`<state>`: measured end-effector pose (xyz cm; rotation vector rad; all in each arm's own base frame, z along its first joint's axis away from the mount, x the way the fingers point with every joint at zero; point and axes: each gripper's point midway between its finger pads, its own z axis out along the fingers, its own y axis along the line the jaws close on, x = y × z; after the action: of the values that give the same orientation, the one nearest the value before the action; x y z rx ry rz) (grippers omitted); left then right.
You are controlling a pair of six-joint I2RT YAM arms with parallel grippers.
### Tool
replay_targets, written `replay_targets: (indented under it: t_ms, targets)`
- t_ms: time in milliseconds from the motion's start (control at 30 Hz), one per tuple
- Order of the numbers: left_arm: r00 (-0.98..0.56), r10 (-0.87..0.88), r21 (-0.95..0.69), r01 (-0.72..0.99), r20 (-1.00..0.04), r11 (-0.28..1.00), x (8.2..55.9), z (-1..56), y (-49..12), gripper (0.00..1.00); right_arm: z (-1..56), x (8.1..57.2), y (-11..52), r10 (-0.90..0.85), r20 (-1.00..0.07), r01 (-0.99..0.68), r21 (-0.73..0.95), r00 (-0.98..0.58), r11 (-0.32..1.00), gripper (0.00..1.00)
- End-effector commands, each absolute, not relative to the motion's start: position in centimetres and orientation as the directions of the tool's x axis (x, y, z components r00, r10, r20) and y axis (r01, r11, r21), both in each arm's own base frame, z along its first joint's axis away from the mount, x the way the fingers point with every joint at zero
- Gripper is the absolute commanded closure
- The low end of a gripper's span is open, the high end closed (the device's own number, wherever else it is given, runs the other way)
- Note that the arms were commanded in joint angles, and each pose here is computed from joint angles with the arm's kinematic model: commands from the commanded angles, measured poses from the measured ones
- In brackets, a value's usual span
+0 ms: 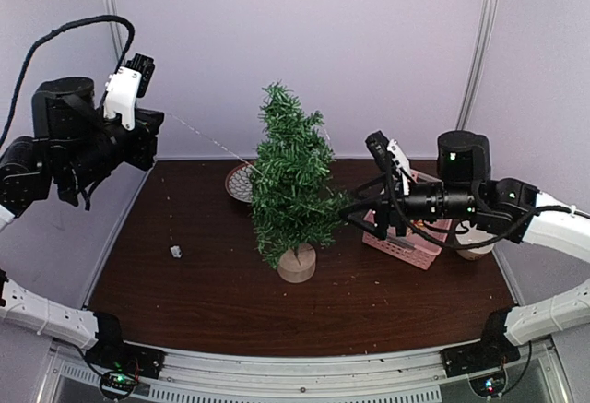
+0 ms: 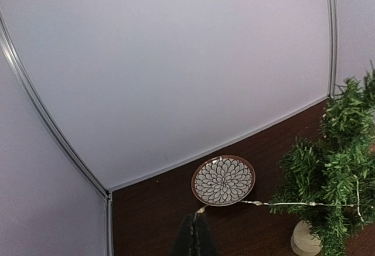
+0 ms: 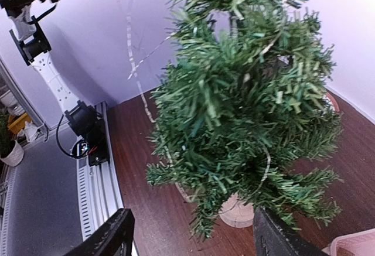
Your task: Decorate the small christmas tree
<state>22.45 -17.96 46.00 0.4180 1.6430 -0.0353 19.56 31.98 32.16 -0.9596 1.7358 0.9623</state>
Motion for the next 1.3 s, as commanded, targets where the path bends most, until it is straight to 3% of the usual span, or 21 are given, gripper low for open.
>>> replay_targets:
  t_ms: [0,167,400,700,1267]
  targets:
    - [-0.185,0.154,0.09,0.313,-0.971,0.945,24.4,43.2,-18.1,1.0,33.2,17.8,32.6,-0.134,-0.962,-0.923,0.179,-0.236,0.341,0.28]
    - [-0.327,0.083,-0.007,0.263,-0.941,0.965,27.7,39.5,-16.8,1.0,31.9,18.4,32.3,-0.153,-0.961,-0.903,0.152,-0.23,0.402,0.36]
    - [-0.395,0.095,-0.021,0.281,-0.914,0.959,29.5,36.1,-18.1,1.0,30.9,21.2,30.4,-0.166,-0.963,-0.815,0.081,-0.213,0.574,0.45]
    - [-0.508,0.043,-0.108,0.263,-0.86,0.959,33.4,31.1,-18.9,1.0,30.9,18.9,31.8,-0.142,-0.966,-0.886,0.134,-0.217,0.443,0.49]
    - [-0.67,0.043,-0.146,0.224,-0.741,0.964,36.9,20.2,-20.7,1.0,31.2,19.3,30.9,-0.142,-0.968,-0.864,0.112,-0.206,0.49,0.5]
